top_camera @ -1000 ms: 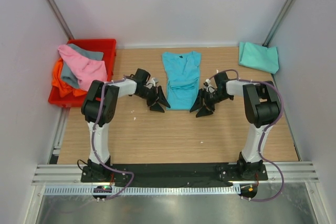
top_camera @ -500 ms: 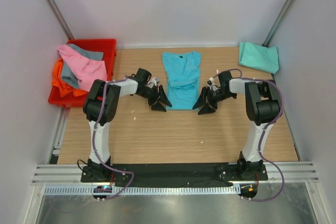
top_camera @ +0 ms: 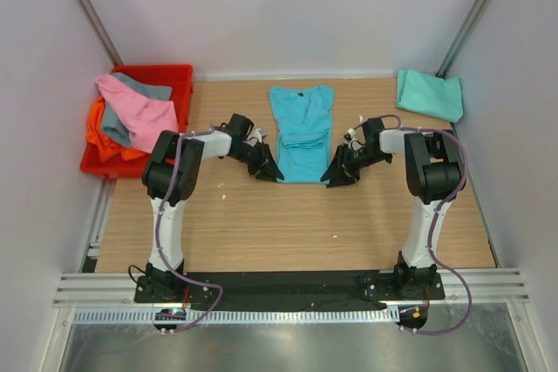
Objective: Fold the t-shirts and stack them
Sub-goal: Fold the tshirt
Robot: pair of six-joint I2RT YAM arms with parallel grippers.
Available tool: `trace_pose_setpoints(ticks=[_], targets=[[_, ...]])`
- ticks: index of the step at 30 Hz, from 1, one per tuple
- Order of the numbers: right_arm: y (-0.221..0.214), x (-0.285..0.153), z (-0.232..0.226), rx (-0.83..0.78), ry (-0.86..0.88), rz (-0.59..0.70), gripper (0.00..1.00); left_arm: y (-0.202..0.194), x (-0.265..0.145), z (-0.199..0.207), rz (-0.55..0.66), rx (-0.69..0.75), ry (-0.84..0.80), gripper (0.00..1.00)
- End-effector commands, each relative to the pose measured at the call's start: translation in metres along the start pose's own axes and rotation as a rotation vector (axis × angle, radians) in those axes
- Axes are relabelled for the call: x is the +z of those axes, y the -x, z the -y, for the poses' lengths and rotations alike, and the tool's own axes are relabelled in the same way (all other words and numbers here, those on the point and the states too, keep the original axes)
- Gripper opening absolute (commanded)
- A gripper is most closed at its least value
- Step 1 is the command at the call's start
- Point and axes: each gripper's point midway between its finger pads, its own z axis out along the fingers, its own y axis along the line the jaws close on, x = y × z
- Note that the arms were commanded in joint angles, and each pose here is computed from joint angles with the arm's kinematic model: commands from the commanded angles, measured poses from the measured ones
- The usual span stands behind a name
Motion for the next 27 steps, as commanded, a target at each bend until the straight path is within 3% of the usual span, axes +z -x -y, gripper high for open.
trace_pose_setpoints(ticks=[1, 2, 3, 5, 10, 15, 20, 27], targets=[[0.019, 0.005, 0.016, -0.054, -0.070, 0.069, 0.39, 0.008, 0.007, -0.006, 0.023, 0.020, 0.016, 0.22], [0.020, 0.005, 0.015, -0.051, -0.061, 0.073, 0.32, 0.008, 0.007, -0.005, 0.024, 0.022, 0.014, 0.17], [0.021, 0.004, 0.013, -0.057, -0.058, 0.079, 0.29, 0.008, 0.007, -0.004, 0.027, 0.026, 0.010, 0.05], [0.024, 0.000, 0.009, -0.071, -0.053, 0.098, 0.23, 0.007, 0.002, 0.002, 0.041, 0.044, 0.000, 0.00], [0.025, -0.020, -0.005, -0.134, -0.050, 0.160, 0.18, 0.006, -0.016, 0.031, 0.083, 0.113, -0.056, 0.00], [0.017, -0.043, -0.030, -0.205, -0.025, 0.226, 0.02, -0.001, -0.043, 0.068, 0.135, 0.220, -0.114, 0.00], [0.003, -0.075, -0.067, -0.302, 0.015, 0.317, 0.02, -0.019, -0.071, 0.102, 0.188, 0.319, -0.162, 0.00], [-0.013, -0.102, -0.095, -0.380, 0.037, 0.389, 0.01, -0.041, -0.091, 0.118, 0.236, 0.399, -0.176, 0.00]])
